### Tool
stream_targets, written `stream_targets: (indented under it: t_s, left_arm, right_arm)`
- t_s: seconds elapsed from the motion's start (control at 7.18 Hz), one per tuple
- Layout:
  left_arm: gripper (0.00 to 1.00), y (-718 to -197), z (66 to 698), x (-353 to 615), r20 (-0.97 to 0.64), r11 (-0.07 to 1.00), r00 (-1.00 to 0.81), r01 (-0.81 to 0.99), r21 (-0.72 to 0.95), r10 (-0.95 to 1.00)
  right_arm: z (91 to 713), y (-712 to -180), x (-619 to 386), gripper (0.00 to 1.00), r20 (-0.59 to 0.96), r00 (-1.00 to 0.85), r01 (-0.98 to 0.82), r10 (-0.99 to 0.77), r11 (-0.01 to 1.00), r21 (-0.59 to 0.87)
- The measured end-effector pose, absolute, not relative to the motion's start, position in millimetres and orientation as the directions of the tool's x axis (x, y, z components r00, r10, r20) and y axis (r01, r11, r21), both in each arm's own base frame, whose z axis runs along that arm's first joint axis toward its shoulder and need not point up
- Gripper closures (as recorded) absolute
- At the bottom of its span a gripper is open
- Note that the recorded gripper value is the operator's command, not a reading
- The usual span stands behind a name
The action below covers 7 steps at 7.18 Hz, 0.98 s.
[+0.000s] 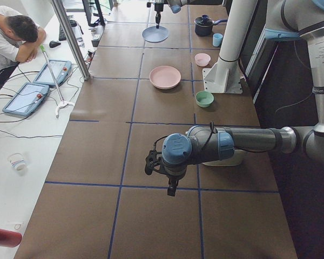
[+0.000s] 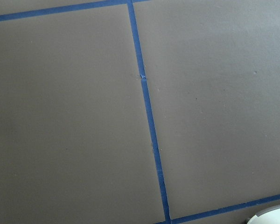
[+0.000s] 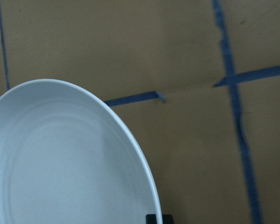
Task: Stack three plates with pink and blue
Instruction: 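Lift the light blue plate with the right gripper and carry it over the pink plate, then lower the light blue plate onto the pink plate and open the right gripper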
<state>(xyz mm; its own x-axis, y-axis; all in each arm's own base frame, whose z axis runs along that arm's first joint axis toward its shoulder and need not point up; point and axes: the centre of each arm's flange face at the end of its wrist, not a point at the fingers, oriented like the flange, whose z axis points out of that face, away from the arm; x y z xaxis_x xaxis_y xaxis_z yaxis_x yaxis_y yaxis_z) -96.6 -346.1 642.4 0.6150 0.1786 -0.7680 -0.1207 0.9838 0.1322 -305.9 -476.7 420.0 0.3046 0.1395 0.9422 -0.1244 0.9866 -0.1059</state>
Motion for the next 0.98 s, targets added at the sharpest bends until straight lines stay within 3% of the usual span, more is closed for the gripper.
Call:
stream_targets:
  t_s: [0.42, 0.7, 0.84, 0.98]
  left_arm:
    - [0.0, -347, 644, -97, -0.769, 0.984, 0.615, -0.121, 0.13, 0.177]
    - [0.0, -347, 644, -97, -0.769, 0.984, 0.615, -0.121, 0.13, 0.177]
    - [0.0, -348, 645, -97, -0.769, 0.984, 0.615, -0.121, 0.129, 0.176]
    - [0.0, -348, 645, -97, -0.769, 0.985, 0.615, -0.121, 0.127, 0.175]
  right_arm:
    - [313, -434, -436, 1.0, 0.918, 0.367, -0.182, 0.153, 0.979, -0.09]
    - [285, -400, -488, 1.0, 0.911, 0.383, -0.204, 0.153, 0.976, -0.078]
    - [282, -389, -500, 0.86, 0.91, 0.387, -0.207, 0.148, 0.976, -0.071]
    - [281, -384, -506, 0.01, 0.91, 0.389, -0.208, 0.145, 0.976, -0.067]
